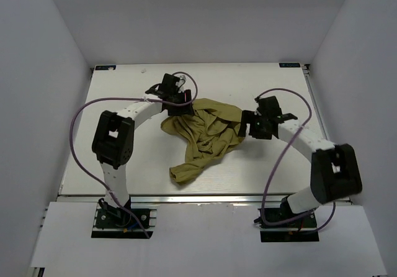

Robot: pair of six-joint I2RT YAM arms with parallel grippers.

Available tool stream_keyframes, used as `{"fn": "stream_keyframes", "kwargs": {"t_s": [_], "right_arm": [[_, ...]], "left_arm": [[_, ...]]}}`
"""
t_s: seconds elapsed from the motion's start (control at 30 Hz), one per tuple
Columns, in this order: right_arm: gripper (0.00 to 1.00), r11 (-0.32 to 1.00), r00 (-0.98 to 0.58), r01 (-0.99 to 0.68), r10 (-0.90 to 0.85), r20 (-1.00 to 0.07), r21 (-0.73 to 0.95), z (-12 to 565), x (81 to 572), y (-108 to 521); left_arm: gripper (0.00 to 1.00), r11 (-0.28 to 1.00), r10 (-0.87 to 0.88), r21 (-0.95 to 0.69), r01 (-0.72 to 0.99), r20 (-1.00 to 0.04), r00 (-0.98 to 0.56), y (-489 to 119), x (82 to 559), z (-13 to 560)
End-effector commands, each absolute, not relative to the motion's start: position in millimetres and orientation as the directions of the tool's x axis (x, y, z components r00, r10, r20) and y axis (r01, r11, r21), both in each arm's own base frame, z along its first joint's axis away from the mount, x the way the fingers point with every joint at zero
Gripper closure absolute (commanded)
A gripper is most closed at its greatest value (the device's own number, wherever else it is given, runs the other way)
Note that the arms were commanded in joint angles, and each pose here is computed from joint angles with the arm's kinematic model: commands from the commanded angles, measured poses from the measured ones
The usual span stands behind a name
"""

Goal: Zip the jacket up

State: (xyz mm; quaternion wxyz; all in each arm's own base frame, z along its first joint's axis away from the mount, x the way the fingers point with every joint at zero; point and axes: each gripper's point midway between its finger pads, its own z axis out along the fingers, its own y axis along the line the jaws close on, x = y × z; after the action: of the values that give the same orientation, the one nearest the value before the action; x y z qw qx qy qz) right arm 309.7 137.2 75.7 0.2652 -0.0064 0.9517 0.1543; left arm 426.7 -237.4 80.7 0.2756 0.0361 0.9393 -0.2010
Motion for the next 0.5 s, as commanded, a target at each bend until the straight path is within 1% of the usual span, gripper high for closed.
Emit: {"fn": "stream_keyframes", "kwargs": {"t_s": [0.0,0.03,0.07,0.1,0.13,0.17,0.2,0.27,0.3,0.33,0.37,0.43,0.47], "right_arm": [[0.16,0.974,-0.794,-0.014,0.127,-0.595,0.226,77,365,134],[0.28,0.973,-0.775,-0.025,0.125,-0.620,0.229,77,377,137],[0.37,0.972,-0.768,-0.032,0.126,-0.628,0.234,79,387,141],[0.52,0.972,-0.782,-0.033,0.120,-0.612,0.233,70,392,144],[0.82,0.974,-0.779,-0.033,0.116,-0.616,0.225,71,397,144],[0.97,0.972,-0.764,-0.046,0.115,-0.634,0.232,78,407,148],[1.00,0.970,-0.750,-0.062,0.111,-0.652,0.236,85,411,150],[1.00,0.965,-0.691,-0.103,0.104,-0.715,0.240,114,421,152],[1.00,0.964,-0.660,-0.118,0.102,-0.744,0.237,130,425,153],[1.00,0.965,-0.625,-0.128,0.102,-0.774,0.230,146,428,152],[1.00,0.964,-0.564,-0.159,0.089,-0.821,0.214,177,427,149],[1.00,0.959,-0.472,-0.201,0.086,-0.877,0.202,222,425,147],[1.00,0.949,-0.384,-0.249,0.087,-0.919,0.194,264,415,147]], "left_arm": [[0.38,0.893,-0.050,-0.383,0.237,-0.606,-0.794,-255,451,110],[0.47,0.890,-0.054,-0.386,0.243,-0.619,-0.783,-258,458,115],[0.58,0.893,-0.051,-0.383,0.238,-0.610,-0.791,-259,461,108],[0.83,0.895,-0.051,-0.379,0.237,-0.612,-0.789,-260,464,108],[0.98,0.899,-0.053,-0.373,0.231,-0.616,-0.786,-259,467,108],[1.00,0.898,-0.053,-0.370,0.236,-0.625,-0.779,-260,470,114],[1.00,0.896,-0.044,-0.367,0.251,-0.636,-0.771,-261,471,119],[1.00,0.884,-0.052,-0.376,0.277,-0.668,-0.742,-262,471,135],[1.00,0.874,-0.062,-0.380,0.304,-0.706,-0.705,-262,469,163],[1.00,0.868,-0.068,-0.381,0.317,-0.726,-0.684,-261,467,177],[1.00,0.862,-0.078,-0.381,0.334,-0.751,-0.656,-260,464,194],[1.00,0.843,-0.110,-0.379,0.381,-0.816,-0.568,-253,449,249],[1.00,0.835,-0.122,-0.379,0.399,-0.835,-0.537,-250,441,268]]}}
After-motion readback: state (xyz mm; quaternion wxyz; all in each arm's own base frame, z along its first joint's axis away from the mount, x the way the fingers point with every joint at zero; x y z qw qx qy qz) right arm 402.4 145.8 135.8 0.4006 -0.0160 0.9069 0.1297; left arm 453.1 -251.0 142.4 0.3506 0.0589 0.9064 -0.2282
